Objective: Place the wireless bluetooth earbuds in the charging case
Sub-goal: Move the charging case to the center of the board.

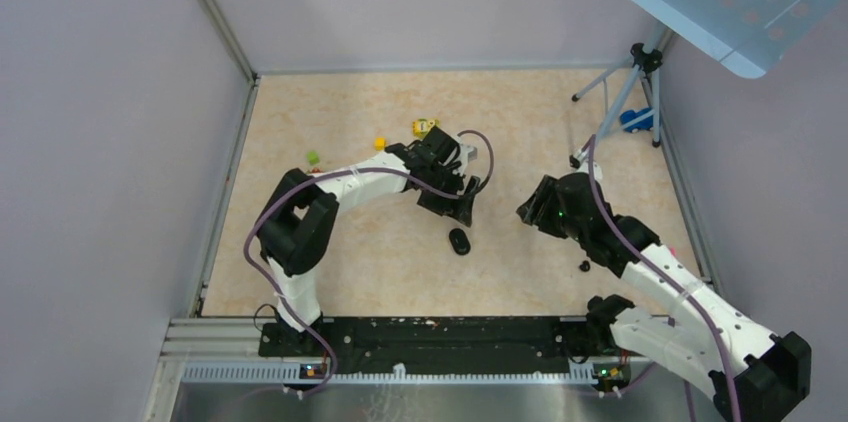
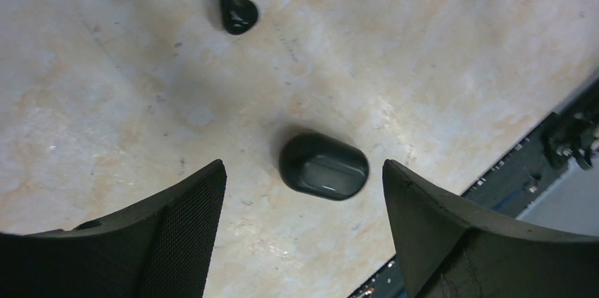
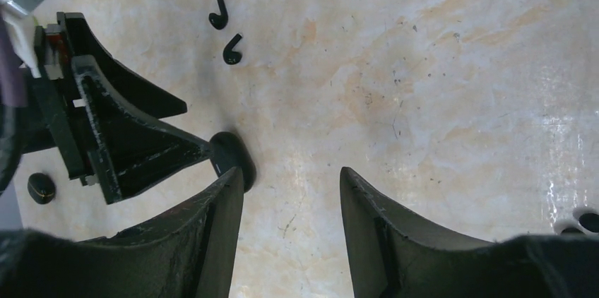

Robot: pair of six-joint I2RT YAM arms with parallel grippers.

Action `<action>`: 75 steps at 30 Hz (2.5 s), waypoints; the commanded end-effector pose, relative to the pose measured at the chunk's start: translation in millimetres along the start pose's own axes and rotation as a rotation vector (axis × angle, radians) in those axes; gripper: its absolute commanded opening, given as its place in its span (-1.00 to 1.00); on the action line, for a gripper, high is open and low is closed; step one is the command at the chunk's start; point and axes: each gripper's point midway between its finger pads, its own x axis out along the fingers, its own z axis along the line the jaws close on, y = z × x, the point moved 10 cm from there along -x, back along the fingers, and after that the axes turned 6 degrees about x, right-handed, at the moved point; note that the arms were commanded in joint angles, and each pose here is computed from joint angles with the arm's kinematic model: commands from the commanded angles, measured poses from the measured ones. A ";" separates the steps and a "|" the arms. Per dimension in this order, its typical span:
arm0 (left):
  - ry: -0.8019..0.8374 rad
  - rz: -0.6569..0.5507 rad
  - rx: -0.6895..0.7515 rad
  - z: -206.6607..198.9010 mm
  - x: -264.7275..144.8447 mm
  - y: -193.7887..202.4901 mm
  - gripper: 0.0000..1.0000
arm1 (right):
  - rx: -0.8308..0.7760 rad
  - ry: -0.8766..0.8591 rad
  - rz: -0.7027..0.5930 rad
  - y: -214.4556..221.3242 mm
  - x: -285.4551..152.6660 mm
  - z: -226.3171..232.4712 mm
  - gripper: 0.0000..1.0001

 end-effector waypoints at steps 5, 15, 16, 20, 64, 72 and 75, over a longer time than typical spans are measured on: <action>-0.289 0.036 -0.086 21.4 13.4 3.8 0.70 | -0.007 -0.006 -0.013 -9.0 -1.8 8.8 0.04; -0.340 0.092 -0.093 23.8 1.3 32.4 0.68 | 0.026 -0.066 0.047 0.2 12.7 13.8 0.04; -0.330 0.100 -0.086 22.0 -1.5 37.0 0.68 | 0.025 -0.073 0.057 0.7 14.4 15.3 0.04; -0.254 0.104 -0.066 9.4 -15.2 49.9 0.68 | 0.012 -0.071 0.094 2.7 19.3 17.5 0.04; -0.479 0.210 -0.028 -8.2 -3.5 54.9 0.66 | -0.248 -0.035 0.081 -24.7 18.0 27.0 0.05; -0.459 0.139 -0.103 -17.8 -31.6 66.3 0.68 | -0.091 -0.179 0.294 11.9 30.8 27.4 0.04; -0.430 0.086 -0.120 -21.9 -45.4 66.8 0.70 | -0.041 -0.193 0.353 27.2 33.0 33.2 0.04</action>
